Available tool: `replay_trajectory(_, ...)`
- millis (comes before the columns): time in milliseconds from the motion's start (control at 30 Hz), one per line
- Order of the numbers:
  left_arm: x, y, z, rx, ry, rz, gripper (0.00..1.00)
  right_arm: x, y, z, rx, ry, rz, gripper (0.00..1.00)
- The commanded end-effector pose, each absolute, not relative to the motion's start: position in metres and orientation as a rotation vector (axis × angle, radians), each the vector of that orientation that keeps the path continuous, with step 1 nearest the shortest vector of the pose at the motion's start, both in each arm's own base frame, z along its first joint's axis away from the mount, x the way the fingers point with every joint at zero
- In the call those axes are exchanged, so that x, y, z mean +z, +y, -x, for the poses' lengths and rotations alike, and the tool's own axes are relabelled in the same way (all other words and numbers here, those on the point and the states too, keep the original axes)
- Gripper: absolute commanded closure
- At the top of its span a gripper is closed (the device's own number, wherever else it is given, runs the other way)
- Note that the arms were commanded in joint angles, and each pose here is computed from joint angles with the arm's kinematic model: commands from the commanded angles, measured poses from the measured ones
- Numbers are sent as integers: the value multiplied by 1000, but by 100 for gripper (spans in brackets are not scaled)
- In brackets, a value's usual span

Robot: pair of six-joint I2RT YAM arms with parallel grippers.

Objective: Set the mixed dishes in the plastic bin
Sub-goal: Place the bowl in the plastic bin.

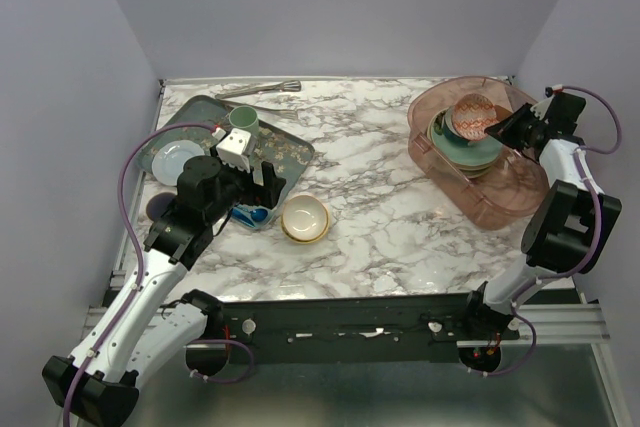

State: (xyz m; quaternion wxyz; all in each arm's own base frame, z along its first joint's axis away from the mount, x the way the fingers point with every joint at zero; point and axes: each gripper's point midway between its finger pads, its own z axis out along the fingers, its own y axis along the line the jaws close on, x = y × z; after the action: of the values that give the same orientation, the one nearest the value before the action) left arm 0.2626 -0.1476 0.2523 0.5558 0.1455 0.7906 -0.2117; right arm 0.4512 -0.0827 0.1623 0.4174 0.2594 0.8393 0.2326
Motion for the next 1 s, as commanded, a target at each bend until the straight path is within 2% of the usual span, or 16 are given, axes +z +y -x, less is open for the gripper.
replay_trajectory(0, 251, -146, -262, -505, 1857, -337, 1, 182, -87, -463, 604, 2047, -614, 91)
replay_trajectory(967, 254, -146, -262, -507, 1852, -335, 1, 181, -82, -463, 635, 2053, -589, 78)
